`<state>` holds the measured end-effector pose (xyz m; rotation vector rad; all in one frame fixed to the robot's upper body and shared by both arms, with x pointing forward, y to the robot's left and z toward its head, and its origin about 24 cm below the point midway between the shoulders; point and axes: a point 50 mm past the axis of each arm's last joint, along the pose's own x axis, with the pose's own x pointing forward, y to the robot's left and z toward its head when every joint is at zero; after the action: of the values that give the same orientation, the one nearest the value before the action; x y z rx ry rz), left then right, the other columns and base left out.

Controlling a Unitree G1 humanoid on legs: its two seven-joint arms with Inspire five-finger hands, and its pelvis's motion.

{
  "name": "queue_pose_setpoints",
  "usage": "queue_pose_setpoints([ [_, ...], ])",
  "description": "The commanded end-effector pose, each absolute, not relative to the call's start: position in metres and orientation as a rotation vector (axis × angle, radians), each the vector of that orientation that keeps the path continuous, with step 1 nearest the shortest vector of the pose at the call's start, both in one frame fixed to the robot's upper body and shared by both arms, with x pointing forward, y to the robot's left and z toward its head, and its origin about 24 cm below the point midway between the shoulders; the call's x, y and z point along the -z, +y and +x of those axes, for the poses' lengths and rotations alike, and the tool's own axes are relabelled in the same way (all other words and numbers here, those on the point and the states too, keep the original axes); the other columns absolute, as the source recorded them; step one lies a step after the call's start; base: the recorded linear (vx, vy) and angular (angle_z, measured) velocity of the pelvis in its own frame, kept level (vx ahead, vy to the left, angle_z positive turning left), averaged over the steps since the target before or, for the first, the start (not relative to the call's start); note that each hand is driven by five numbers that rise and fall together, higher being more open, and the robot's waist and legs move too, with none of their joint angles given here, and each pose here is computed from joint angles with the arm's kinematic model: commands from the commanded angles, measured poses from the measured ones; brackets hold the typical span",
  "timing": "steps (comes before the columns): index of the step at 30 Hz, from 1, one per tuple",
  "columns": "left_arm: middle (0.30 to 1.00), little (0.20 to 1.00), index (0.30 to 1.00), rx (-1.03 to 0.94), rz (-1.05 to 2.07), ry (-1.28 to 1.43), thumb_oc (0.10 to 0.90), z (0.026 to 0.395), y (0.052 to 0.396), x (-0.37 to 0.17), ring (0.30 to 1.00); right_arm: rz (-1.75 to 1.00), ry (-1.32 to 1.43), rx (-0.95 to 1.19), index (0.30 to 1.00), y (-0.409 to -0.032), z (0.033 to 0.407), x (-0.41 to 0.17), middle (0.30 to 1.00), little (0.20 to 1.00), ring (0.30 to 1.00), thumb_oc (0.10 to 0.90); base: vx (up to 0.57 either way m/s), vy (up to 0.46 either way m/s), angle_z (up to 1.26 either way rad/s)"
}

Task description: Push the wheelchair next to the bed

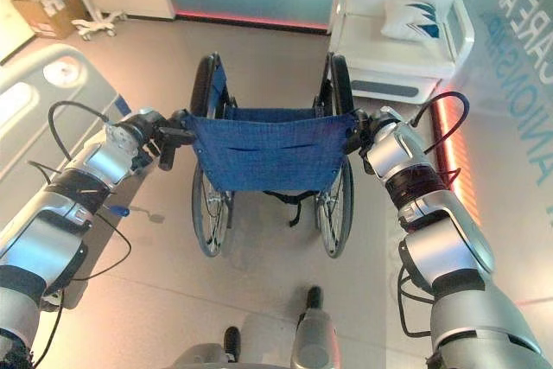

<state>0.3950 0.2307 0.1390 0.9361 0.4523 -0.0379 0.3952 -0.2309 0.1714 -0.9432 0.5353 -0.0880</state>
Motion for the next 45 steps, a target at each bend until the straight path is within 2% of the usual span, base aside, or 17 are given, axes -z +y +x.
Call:
queue_pose_setpoints([
  [1, 0.300, 0.300, 0.300, 0.112, 0.884, 0.455, 0.400, 0.387, 0.226, -0.108, 0.300, -1.176, 0.354, -0.050, 0.300, -0.219, 0.398, -0.179, 0.300, 0.300, 0.300, 0.400, 0.30, -0.277, 0.38],
  [11, 0.300, 0.300, 0.300, 0.099, 0.973, 0.409, 0.400, 0.383, 0.224, -0.104, 0.300, -1.159, 0.321, -0.006, 0.300, -0.234, 0.390, -0.172, 0.300, 0.300, 0.300, 0.400, 0.20, -0.265, 0.32],
  [20, 0.300, 0.300, 0.300, 0.029, 0.952, 0.463, 0.400, 0.372, 0.245, -0.093, 0.300, -1.225, 0.260, -0.071, 0.300, -0.204, 0.397, -0.175, 0.300, 0.300, 0.300, 0.400, 0.31, -0.126, -0.24],
  [29, 0.300, 0.300, 0.300, 0.020, 0.956, 0.540, 0.400, 0.351, 0.281, -0.085, 0.300, -1.234, 0.277, -0.124, 0.300, -0.210, 0.399, -0.188, 0.300, 0.300, 0.300, 0.400, 0.37, 0.118, -0.73],
  [45, 0.300, 0.300, 0.300, 0.031, 1.049, 0.528, 0.400, 0.343, 0.277, -0.067, 0.300, -1.200, 0.252, -0.154, 0.300, -0.210, 0.392, -0.145, 0.300, 0.300, 0.300, 0.400, 0.31, 0.154, 0.05],
])
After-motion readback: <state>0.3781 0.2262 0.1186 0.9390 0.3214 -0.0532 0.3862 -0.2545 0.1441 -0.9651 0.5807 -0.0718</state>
